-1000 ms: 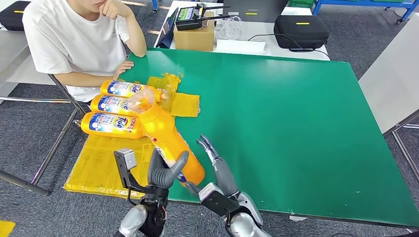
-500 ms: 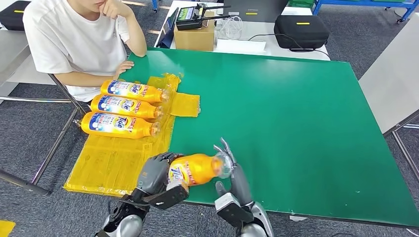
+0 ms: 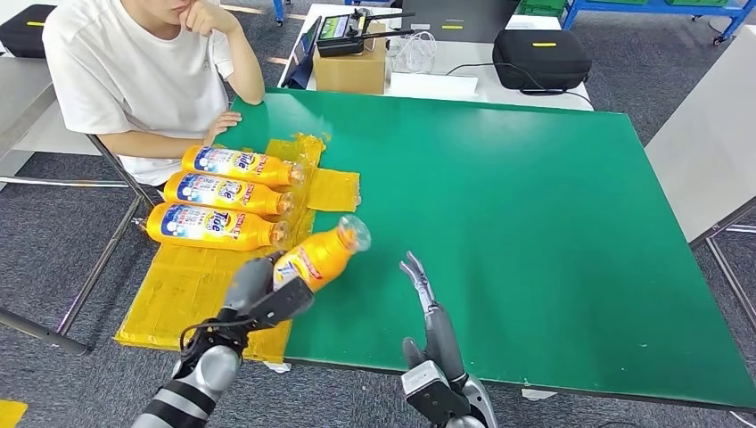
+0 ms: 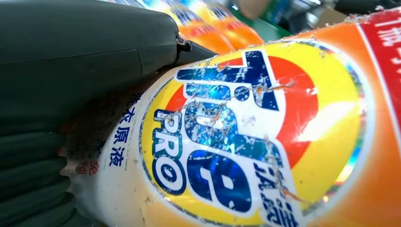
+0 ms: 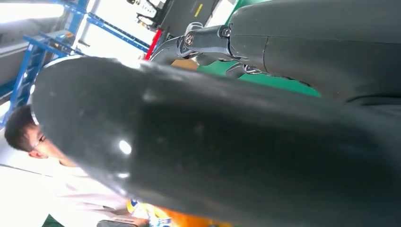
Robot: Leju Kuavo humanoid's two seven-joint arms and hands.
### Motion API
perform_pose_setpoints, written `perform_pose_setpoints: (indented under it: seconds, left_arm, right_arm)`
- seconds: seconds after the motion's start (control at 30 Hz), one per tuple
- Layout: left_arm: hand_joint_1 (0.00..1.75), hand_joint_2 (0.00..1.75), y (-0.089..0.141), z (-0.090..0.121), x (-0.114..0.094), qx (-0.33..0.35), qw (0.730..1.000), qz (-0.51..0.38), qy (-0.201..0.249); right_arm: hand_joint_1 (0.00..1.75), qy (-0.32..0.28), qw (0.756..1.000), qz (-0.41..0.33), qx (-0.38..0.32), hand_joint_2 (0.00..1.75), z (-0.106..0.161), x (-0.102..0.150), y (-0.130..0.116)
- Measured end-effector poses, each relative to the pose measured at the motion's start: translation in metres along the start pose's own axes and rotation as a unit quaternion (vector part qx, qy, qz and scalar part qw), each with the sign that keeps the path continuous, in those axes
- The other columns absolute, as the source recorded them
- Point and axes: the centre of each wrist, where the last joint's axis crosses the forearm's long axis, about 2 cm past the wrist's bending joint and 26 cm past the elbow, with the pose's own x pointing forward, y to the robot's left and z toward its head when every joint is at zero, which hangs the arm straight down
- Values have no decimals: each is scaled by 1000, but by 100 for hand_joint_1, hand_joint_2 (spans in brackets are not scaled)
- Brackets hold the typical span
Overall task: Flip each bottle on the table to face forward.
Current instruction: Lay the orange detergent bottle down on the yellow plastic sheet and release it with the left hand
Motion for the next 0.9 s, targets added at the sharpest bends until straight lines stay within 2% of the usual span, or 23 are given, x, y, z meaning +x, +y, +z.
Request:
perform_pose_setpoints:
  seconds: [0.07,0.17,0.43,0.53,0.7,0.73,0.83,0.87,0.9]
  left_arm:
    - [175,175,9,-8,-5,20,999,-27,11]
    - [175,175,25,-21,-15,27,993,-113,28]
    - [175,175,51,-38,-47,-84,948,-303,52]
    - [175,175,63,-44,-58,-132,933,-330,53]
    - [175,175,85,-45,-79,-197,926,-316,55]
    - [140,175,90,-44,-83,-207,926,-309,58]
    - [9,175,103,-40,-93,-227,929,-286,65]
    - [0,175,106,-39,-96,-229,930,-280,67]
    - [0,175,109,-38,-97,-231,931,-274,68]
  right_arm:
    - [0,3,1000,-4,-9,0,2,0,0]
    - [0,8,1000,-7,-23,0,4,-1,-2]
    - [0,24,998,-19,-51,0,7,-4,-9]
    - [0,28,998,-22,-58,0,6,-5,-11]
    - [0,33,997,-30,-68,0,6,-7,-12]
    - [0,34,996,-31,-70,0,6,-7,-12]
    - [0,38,996,-36,-76,0,6,-9,-12]
    - [0,39,996,-37,-78,0,6,-9,-12]
    - [0,39,995,-38,-79,0,6,-9,-11]
